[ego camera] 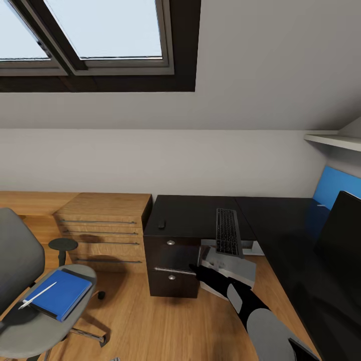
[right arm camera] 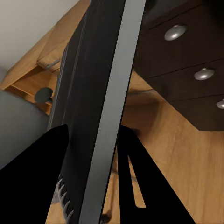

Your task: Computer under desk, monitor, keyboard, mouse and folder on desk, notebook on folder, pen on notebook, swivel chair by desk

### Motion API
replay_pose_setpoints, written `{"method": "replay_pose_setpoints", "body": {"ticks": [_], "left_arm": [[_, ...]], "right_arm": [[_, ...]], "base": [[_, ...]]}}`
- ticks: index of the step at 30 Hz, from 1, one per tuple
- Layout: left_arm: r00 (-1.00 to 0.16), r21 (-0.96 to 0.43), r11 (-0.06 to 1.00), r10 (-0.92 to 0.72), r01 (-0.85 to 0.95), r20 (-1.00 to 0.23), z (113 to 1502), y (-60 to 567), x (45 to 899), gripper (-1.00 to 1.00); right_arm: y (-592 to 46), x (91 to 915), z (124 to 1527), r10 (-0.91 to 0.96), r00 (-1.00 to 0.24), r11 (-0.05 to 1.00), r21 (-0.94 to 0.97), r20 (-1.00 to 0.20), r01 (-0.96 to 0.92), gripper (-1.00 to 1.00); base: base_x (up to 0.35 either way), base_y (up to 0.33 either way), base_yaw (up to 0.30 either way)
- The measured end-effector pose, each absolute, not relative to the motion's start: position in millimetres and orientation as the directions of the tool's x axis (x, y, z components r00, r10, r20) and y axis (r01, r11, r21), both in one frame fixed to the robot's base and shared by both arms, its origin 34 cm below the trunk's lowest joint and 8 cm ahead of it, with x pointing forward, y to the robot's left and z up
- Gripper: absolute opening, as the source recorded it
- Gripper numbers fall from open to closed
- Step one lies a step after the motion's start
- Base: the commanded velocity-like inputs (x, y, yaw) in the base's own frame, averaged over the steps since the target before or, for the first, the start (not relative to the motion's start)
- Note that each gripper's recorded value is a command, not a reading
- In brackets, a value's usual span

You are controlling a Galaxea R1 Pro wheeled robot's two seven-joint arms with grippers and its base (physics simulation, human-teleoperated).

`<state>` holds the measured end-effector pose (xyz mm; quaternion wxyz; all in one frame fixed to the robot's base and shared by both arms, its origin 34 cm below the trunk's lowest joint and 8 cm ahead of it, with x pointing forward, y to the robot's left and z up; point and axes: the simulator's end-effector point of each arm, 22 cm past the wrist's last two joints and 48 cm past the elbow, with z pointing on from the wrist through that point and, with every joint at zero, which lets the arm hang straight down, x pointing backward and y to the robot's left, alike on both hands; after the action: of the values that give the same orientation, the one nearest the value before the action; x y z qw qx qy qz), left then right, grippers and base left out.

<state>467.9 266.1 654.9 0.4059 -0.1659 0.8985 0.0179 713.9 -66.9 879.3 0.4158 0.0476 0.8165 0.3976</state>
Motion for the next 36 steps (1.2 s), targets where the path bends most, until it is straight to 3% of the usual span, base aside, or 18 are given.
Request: {"method": "replay_pose_setpoints", "body": {"ticks": [23, 36], "left_arm": [[-0.615, -0.102, 0.945, -0.282, -0.311, -0.736, 655.1, 265.6, 468.1, 1.00], [-0.614, -0.103, 0.945, -0.281, -0.309, -0.737, 655.4, 265.2, 468.3, 1.00]], "right_arm": [[-64.8, 713.8, 884.0, 0.413, -0.646, 0.664, 0.698, -0.641, -0.267, -1.00], [-69.4, 717.2, 885.2, 0.422, -0.636, 0.672, 0.694, -0.645, -0.258, -1.00]], "base": [[0.001, 0.000, 0.000], [0.168, 0.000, 0.000]]}}
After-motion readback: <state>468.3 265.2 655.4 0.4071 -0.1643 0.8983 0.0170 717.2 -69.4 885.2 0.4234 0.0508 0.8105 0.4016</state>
